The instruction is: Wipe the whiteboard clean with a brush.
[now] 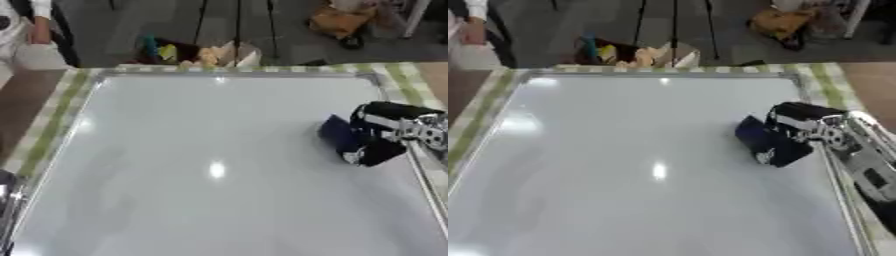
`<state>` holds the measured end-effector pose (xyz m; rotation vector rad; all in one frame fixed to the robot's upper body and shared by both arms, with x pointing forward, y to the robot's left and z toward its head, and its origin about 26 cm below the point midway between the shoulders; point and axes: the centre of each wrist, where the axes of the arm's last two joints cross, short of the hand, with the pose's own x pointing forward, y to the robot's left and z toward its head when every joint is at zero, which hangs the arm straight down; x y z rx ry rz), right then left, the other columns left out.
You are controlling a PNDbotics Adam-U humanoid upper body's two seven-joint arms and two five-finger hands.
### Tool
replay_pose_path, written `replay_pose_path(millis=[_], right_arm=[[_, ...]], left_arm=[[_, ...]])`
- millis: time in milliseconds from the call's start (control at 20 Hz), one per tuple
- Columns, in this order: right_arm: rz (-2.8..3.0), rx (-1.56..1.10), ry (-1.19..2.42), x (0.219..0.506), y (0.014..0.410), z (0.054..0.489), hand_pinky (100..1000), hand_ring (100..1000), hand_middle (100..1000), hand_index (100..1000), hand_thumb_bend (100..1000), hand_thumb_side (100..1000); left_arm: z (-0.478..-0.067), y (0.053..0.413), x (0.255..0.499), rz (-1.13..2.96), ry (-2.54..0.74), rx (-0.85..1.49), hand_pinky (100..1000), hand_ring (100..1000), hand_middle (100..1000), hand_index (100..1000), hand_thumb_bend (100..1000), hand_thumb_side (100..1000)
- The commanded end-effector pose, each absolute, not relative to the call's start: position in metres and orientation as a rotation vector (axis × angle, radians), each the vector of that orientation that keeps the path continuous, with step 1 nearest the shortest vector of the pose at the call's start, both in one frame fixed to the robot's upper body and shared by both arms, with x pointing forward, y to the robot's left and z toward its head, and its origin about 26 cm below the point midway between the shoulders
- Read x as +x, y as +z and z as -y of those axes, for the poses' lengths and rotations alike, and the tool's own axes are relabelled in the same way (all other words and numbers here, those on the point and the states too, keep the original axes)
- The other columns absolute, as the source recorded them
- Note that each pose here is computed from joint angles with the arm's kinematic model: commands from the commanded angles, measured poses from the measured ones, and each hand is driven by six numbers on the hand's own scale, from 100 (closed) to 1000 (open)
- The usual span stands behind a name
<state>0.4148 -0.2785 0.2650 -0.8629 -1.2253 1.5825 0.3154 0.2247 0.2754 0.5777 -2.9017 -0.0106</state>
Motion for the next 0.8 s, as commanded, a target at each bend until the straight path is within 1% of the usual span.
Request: replay_pose_path(millis=[50, 400, 800], right_arm=[[1.235, -0.838, 1.595, 0.411, 0.273, 0.278, 510, 525, 291, 369, 100, 366], [1.246, -0.832, 1.575, 0.408, 0.276, 0.276, 509, 524, 289, 370, 100, 360], [1.223, -0.882, 1.503, 0.413, 0.275, 0.288, 513, 527, 289, 372, 100, 351]], left_arm=[[-0.225, 0.284, 0.312, 2.935, -0.003, 0.571, 699, 825, 756, 768, 216, 977], [-0.225, 0.283, 0.312, 2.932, 0.000, 0.570, 699, 825, 756, 768, 216, 977], [-0.225, 0.283, 0.312, 2.932, 0.000, 0.570, 699, 825, 756, 768, 215, 978]])
